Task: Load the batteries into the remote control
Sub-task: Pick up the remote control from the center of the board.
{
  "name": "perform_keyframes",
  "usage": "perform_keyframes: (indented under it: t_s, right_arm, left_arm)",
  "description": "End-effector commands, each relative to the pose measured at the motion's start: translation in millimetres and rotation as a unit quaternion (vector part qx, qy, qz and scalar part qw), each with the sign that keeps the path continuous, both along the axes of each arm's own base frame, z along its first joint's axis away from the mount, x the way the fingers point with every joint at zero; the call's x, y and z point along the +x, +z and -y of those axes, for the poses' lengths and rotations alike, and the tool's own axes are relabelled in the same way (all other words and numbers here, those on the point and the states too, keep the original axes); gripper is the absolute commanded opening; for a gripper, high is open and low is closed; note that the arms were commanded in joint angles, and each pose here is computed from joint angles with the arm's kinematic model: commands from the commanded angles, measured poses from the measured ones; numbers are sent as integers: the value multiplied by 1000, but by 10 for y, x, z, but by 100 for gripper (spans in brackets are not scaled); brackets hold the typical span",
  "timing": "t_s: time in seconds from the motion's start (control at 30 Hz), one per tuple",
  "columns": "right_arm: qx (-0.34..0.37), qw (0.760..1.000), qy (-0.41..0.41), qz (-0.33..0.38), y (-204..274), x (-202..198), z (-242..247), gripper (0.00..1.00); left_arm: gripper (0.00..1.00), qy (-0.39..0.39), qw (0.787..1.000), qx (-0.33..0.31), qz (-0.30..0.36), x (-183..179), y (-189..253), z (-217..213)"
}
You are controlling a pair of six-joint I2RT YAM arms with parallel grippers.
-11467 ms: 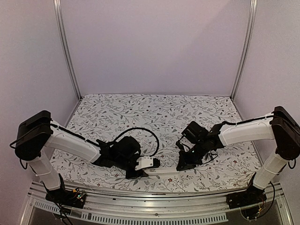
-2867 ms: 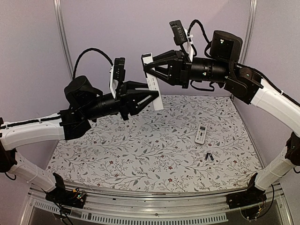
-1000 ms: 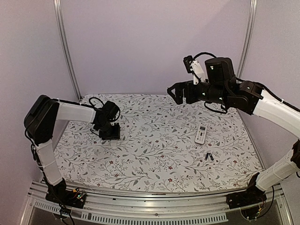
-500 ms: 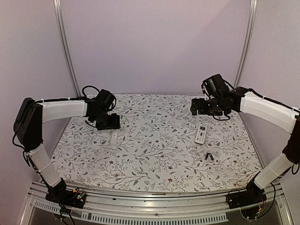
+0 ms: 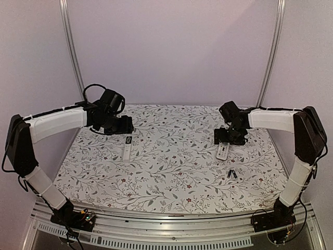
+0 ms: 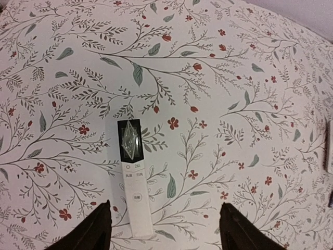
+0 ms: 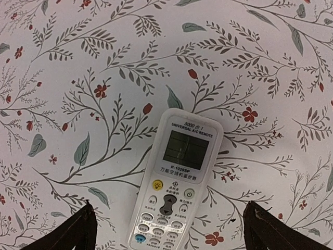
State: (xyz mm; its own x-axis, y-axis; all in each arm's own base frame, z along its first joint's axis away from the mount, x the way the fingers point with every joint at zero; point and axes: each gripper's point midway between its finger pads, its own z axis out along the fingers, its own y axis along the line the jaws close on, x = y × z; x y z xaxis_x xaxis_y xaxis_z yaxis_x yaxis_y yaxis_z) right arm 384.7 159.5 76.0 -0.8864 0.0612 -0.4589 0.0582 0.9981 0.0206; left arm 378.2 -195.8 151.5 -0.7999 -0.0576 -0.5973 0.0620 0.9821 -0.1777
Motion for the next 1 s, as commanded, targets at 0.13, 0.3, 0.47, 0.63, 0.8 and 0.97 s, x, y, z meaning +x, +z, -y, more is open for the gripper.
perform_keyframes:
  t_s: [0.13,0.3,0.47,0.63,0.8,0.97]
  right_arm:
    - [14,998,-10,-53,-481,7,39,94]
    - [24,997,-7,-70,-638,-38,-1,89]
    - [32,996,-4,-85,-732,-88,-26,66]
    - [34,997,4,-73,-623,-94,-21,47]
    - [116,988,93,-31,-173,-31,-387,30]
    - [239,931,258,96,916,-87,-941,24]
  left_arm:
    - [71,-22,1000,12,-14,-102,-99,98]
    - [71,-22,1000,13,-11,-100,-85,100]
    - [71,-27,1000,11,-10,-98,-75,122]
    - [70,-20,1000,14,5,-91,19,89]
    - [70,-23,996,-25,79,-93,463,129]
    - [67,-95,963,-81,240,-294,1349,410]
